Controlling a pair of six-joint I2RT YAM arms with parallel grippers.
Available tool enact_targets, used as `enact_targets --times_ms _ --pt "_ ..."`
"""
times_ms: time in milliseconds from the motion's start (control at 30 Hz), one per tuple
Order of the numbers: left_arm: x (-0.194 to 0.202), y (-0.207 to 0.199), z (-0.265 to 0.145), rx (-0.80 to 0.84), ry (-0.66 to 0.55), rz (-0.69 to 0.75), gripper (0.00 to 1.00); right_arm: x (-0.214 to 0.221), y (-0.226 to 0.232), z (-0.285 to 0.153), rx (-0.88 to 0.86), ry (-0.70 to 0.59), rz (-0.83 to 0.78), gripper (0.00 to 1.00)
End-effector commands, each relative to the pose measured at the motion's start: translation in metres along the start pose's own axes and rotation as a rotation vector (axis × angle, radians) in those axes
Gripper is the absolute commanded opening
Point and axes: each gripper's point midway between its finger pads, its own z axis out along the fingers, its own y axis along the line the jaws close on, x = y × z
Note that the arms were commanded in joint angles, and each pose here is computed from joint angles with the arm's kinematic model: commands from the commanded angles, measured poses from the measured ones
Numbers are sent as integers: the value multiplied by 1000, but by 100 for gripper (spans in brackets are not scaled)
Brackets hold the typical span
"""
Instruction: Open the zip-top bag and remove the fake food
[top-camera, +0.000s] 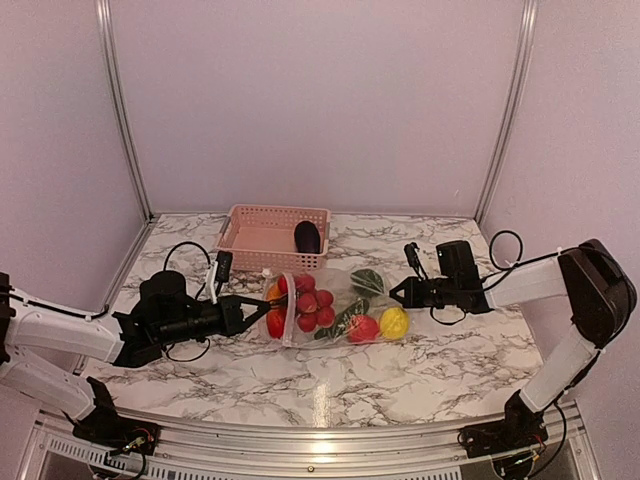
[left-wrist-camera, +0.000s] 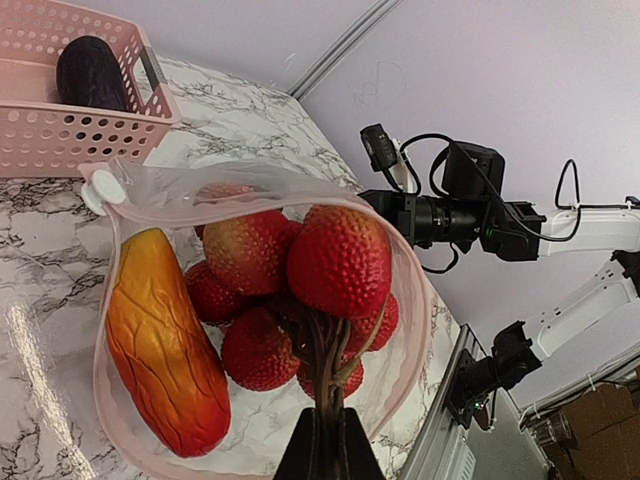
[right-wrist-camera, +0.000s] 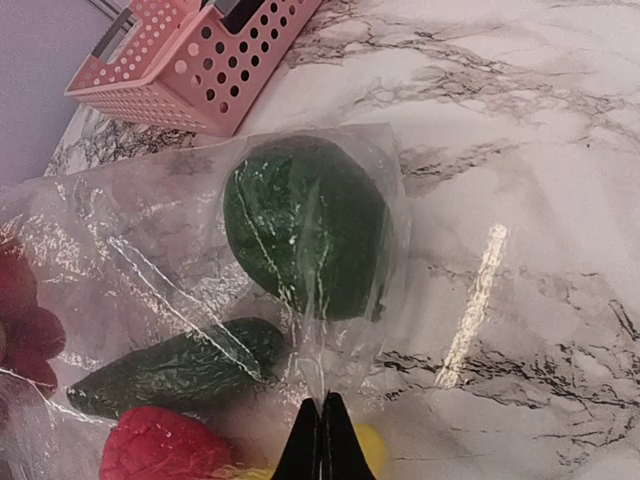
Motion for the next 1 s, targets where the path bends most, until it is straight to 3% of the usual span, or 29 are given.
enact_targets --times_ms 0,233,367,967 --pt "15 -3 18 40 95 36 0 -6 1 -2 -11 -24 4 0" --pt "62 -24 58 124 308 109 0 -5 6 -1 -43 -19 4 0" --pt "56 -43 49 195 276 140 0 -1 3 0 -31 -14 7 0" --pt "8 -43 -19 134 60 194 0 5 -30 -10 53 -21 34 0"
